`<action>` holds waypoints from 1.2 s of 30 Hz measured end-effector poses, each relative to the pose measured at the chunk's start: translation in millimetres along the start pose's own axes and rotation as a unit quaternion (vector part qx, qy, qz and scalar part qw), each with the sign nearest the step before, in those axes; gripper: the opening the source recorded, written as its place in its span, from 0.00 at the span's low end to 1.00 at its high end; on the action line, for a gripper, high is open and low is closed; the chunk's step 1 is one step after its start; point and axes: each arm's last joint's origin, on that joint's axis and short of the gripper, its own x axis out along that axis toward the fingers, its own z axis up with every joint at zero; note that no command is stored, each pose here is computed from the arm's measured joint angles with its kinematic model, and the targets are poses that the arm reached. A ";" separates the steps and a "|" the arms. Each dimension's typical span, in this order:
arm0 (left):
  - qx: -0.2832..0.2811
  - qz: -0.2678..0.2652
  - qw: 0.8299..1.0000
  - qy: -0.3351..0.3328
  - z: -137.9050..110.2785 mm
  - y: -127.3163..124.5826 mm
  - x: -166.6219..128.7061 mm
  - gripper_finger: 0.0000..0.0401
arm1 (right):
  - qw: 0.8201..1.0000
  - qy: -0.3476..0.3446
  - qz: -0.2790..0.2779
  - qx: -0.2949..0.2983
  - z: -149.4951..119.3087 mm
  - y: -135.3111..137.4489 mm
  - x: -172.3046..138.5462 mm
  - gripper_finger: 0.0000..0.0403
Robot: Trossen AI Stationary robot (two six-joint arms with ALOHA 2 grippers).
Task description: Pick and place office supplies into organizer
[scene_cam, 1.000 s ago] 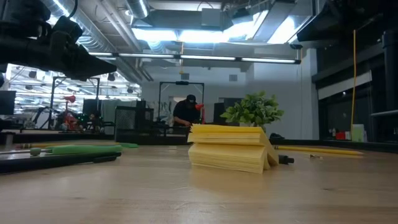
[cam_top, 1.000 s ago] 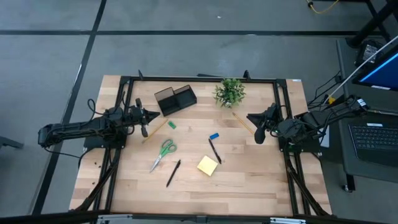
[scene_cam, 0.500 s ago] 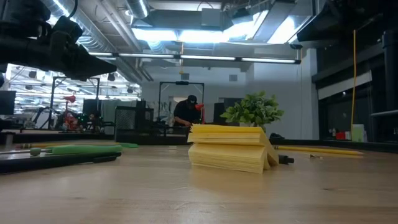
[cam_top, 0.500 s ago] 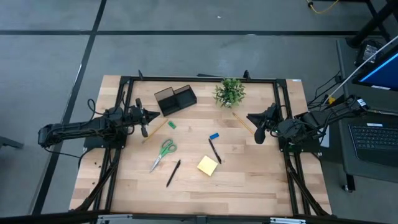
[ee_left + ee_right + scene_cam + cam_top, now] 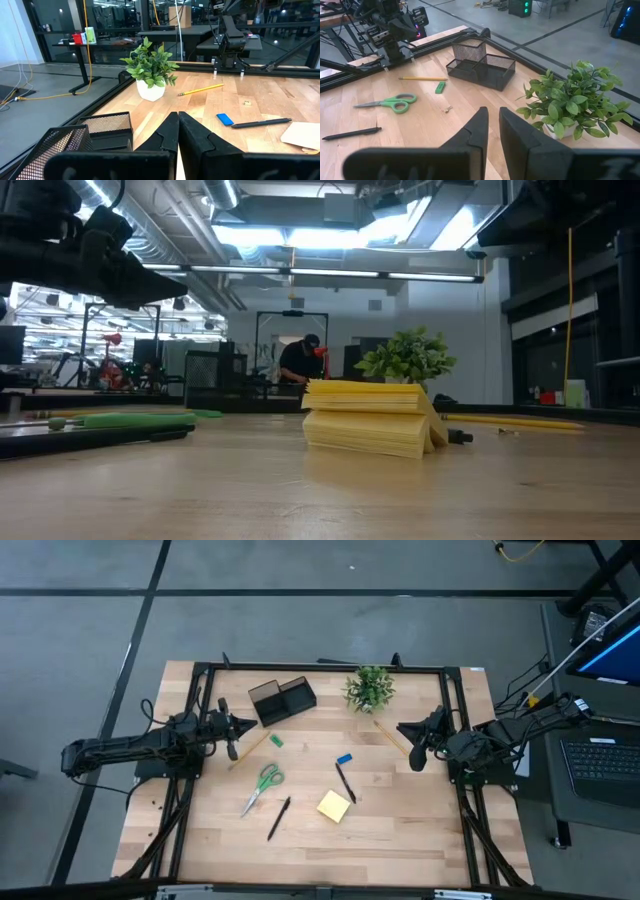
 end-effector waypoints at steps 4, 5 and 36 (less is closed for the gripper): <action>0.000 0.000 1.000 0.000 -0.1 0.0 0.0 0.01 | 1.000 0.000 -0.001 -0.018 0.0 -0.1 0.1 0.12; 0.000 0.000 1.000 0.000 -0.1 0.0 0.0 0.01 | 1.000 0.000 -0.001 -0.029 0.0 -0.1 0.0 0.12; -0.017 0.000 1.000 0.000 -0.1 0.0 0.0 0.01 | 0.990 -0.010 0.099 -0.105 -48.6 3.2 19.8 0.12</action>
